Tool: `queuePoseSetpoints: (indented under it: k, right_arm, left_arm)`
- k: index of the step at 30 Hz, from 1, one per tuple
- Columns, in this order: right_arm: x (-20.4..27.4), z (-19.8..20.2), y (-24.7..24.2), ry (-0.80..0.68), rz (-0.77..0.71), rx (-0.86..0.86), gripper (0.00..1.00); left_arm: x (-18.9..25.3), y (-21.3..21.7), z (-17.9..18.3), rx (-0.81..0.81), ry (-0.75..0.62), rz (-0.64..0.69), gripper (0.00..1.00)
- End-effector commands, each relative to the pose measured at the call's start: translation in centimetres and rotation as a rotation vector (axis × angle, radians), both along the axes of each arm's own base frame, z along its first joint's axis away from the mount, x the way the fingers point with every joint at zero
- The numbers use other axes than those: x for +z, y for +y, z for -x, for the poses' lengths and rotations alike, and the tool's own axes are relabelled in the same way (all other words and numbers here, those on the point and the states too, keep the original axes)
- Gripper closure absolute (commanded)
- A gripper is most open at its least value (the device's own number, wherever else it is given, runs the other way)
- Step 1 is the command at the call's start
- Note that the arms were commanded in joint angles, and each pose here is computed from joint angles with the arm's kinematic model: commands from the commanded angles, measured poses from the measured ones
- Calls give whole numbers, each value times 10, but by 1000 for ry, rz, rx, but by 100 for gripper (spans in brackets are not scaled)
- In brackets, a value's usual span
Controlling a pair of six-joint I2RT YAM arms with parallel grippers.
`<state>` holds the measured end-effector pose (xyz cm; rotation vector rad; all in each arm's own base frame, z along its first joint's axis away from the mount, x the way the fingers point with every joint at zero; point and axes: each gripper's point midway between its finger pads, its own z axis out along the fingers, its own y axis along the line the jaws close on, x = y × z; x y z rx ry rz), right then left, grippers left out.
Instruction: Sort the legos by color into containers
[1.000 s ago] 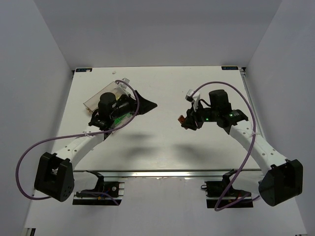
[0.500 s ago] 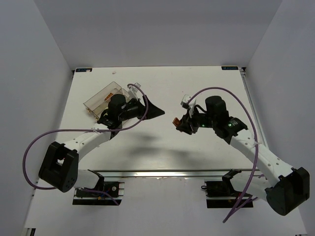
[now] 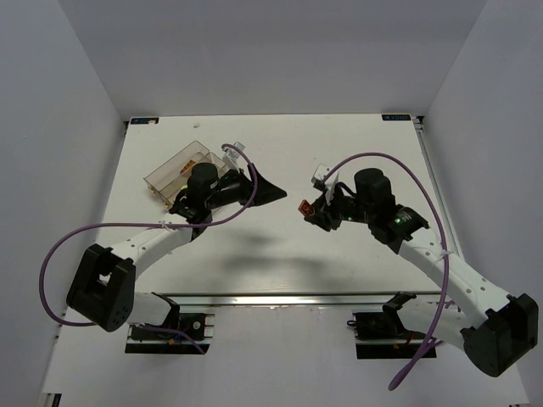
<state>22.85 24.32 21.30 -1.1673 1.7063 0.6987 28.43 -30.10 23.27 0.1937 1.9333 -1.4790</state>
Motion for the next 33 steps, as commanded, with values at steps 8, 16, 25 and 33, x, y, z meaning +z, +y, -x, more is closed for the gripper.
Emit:
queuePoseSetpoints:
  k: [8,16,25,33]
  right_arm:
    - [2,-1,6,-60,6,13,100]
    - [-10,0,16,-66,44,27,100]
    - [-15,-2,21,-62,61,3,100]
    - [-23,-3,23,-49,81,1,100]
  left_arm:
    - [14,-4,7,-30,-38,22,8]
    - [2,-15,11,-59,-13,-6,10]
    - [-9,-25,18,-96,6,-50,14]
    - [-20,-35,26,-143,31,-78,17]
